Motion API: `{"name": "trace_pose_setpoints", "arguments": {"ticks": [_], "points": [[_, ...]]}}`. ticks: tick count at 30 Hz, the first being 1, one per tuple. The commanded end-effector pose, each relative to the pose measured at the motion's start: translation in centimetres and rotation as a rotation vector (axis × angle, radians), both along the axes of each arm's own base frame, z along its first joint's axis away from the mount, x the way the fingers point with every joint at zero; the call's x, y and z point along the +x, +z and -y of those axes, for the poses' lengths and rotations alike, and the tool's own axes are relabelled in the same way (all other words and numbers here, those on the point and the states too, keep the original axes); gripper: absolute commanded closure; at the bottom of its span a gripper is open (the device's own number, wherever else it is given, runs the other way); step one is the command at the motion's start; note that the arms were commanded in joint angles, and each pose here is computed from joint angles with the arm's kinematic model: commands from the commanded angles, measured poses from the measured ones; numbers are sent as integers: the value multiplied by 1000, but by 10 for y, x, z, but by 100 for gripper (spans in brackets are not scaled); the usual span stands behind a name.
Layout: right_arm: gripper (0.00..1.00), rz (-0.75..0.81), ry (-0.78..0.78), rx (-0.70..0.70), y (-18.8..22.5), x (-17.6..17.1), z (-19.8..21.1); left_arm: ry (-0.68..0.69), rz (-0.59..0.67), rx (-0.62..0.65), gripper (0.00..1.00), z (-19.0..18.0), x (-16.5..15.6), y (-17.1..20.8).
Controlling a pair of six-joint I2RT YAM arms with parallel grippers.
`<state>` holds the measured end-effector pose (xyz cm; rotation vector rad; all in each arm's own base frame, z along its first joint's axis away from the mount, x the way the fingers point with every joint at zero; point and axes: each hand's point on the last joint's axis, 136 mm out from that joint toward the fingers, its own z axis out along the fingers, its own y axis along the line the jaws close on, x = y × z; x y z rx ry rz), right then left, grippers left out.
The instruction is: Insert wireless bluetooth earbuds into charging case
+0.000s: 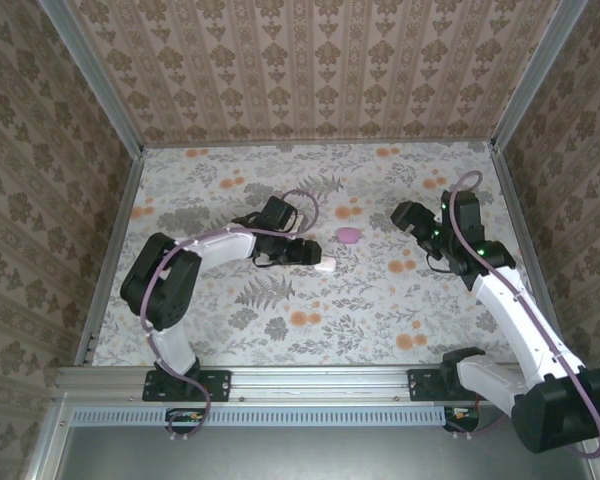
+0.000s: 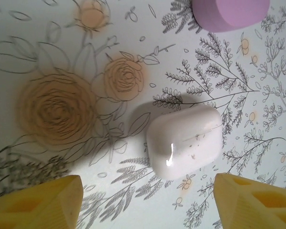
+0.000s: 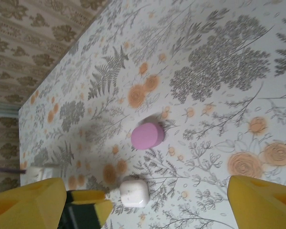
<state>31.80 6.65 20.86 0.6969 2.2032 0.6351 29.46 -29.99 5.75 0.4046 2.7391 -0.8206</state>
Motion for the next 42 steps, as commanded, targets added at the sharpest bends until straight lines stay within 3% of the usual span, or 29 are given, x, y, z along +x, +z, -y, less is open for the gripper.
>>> {"name": "trace_pose_setpoints", "arguments": {"ticks": [1, 6, 12, 16, 23, 26, 32, 36, 39, 42], "points": [[10, 11, -80, -73, 0, -6, 22, 30, 92, 29, 24, -17, 9, 15], [10, 56, -142, -209, 6, -5, 45, 82, 224, 28, 12, -37, 19, 40], [8, 64, -76, -495, -17, 15, 64, 198, 392, 86, 9, -85, 38, 71], [0, 34, 18, -648, -49, 36, 66, 297, 484, 145, 8, -129, 49, 87], [0, 14, 97, -799, -95, 80, 70, 382, 675, 316, 7, -222, 60, 102], [0, 124, 135, -826, -107, 94, 61, 434, 743, 351, 3, -251, 59, 103], [0, 240, 254, -845, -109, 99, 44, 574, 763, 452, 1, -297, 56, 87], [0, 324, 188, -769, -105, 87, 58, 598, 770, 451, 1, -307, 61, 75], [0, 484, 169, -729, -107, 74, 57, 588, 787, 439, 1, -307, 67, 69], [0, 444, 156, -744, -108, 77, 60, 554, 838, 422, 1, -302, 75, 69]]}}
